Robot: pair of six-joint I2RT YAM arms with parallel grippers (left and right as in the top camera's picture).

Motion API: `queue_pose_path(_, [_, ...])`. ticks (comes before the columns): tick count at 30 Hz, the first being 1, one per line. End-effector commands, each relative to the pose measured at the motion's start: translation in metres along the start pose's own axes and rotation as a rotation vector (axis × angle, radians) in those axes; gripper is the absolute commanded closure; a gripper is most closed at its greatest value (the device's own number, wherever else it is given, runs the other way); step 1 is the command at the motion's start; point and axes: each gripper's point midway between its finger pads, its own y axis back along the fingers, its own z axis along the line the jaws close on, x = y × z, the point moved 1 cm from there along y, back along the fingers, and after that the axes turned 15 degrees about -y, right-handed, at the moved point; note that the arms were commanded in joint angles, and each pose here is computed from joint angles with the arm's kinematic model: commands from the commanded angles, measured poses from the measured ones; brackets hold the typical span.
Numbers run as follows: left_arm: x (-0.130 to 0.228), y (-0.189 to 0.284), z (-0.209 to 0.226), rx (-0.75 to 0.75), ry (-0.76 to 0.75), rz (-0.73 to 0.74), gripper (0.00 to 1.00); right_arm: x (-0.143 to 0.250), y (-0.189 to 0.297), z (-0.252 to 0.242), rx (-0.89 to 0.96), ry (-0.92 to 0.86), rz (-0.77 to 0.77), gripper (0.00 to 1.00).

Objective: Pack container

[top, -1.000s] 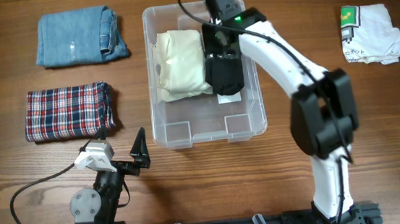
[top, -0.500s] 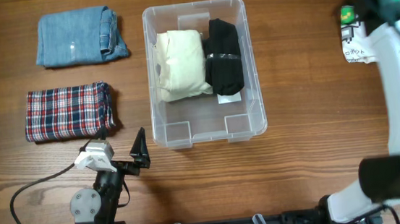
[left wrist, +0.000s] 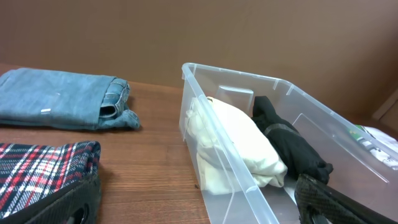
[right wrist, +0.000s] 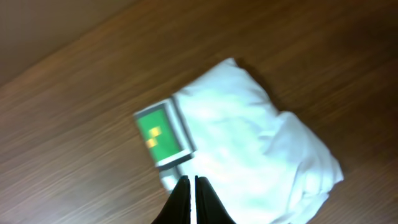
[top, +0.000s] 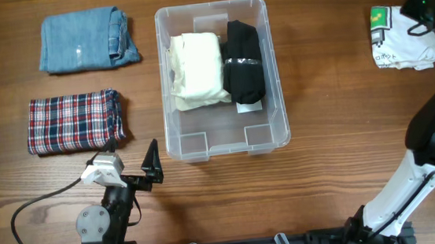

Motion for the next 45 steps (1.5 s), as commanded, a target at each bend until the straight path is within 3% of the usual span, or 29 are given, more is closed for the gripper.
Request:
queue_pose_path(1, [0.002, 0.0, 0.003, -0.013, -0.015, 0.004, 0.0, 0.005, -0.03, -0.019, 0.033, -0.018, 0.015, 0.96])
queue_pose_path(14, [0.002, 0.0, 0.003, -0.013, -0.014, 0.004, 0.0, 0.027, -0.09, -0.041, 0.062, -0.032, 0.057, 0.96])
queue_pose_path(45, [0.002, 0.0, 0.003, -0.013, -0.015, 0.004, 0.0, 0.124, -0.1, -0.067, 0.132, -0.035, 0.366, 0.96])
